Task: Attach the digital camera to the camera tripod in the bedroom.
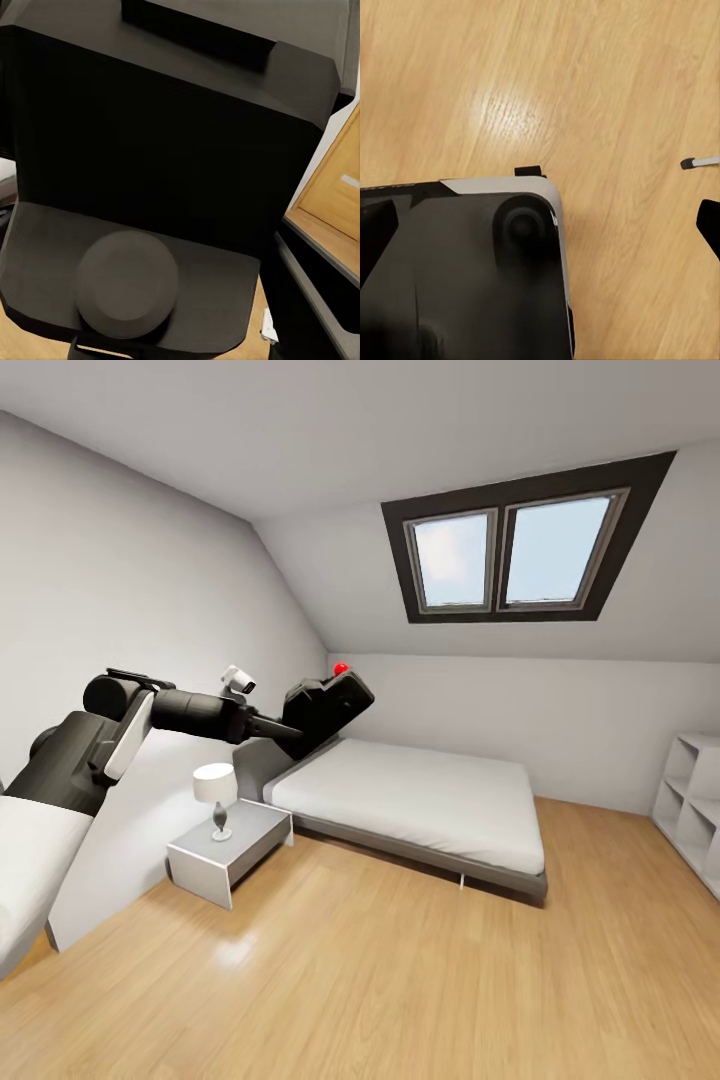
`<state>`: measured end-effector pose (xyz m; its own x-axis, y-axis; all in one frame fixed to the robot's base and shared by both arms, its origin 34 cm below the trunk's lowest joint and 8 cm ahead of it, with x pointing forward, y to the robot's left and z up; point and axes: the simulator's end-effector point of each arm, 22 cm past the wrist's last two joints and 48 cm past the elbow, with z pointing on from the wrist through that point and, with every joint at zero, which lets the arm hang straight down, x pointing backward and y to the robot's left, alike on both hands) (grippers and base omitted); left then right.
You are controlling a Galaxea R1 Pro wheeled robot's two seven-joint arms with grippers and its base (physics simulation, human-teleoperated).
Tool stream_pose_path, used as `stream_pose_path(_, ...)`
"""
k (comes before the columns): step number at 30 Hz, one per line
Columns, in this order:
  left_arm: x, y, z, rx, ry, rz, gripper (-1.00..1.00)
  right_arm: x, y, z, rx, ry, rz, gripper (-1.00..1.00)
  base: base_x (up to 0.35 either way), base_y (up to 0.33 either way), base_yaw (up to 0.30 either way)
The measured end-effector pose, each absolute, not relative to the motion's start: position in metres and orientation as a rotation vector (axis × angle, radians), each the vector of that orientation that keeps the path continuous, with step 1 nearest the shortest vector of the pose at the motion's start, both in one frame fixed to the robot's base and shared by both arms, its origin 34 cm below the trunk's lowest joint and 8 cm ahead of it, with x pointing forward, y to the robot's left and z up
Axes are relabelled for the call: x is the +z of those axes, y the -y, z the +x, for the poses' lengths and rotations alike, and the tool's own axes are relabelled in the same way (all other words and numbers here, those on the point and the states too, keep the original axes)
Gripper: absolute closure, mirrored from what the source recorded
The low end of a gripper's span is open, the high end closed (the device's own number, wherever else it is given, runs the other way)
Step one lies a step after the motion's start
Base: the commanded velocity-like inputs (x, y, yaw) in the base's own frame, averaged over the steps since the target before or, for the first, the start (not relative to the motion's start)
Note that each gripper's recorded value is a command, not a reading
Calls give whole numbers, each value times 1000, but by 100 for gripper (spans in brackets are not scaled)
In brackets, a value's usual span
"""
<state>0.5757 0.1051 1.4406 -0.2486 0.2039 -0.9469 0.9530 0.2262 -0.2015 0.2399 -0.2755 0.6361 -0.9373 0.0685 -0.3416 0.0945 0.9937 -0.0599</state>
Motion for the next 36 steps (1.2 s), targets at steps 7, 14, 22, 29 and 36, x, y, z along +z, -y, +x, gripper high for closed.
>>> stream_pose_path(7, 1437, -104, 578, -1100, -1649, 1101, 100, 636, 275, 238, -107, -2796, 117, -100, 0, 0, 0)
stream_pose_path(14, 1433, -104, 582, -1107, -1657, 1098, 100, 634, 275, 235, -108, -2804, 117, -100, 0, 0, 0)
stream_pose_path(22, 1427, -104, 587, -1115, -1667, 1093, 100, 633, 275, 230, -109, -2817, 117, -100, 0, 0, 0)
stream_pose_path(29, 1422, -104, 592, -1123, -1675, 1089, 100, 632, 275, 226, -110, -2828, 117, -100, 0, 0, 0)
stream_pose_path(36, 1417, -104, 595, -1130, -1682, 1085, 100, 631, 275, 223, -111, -2837, 117, -100, 0, 0, 0)
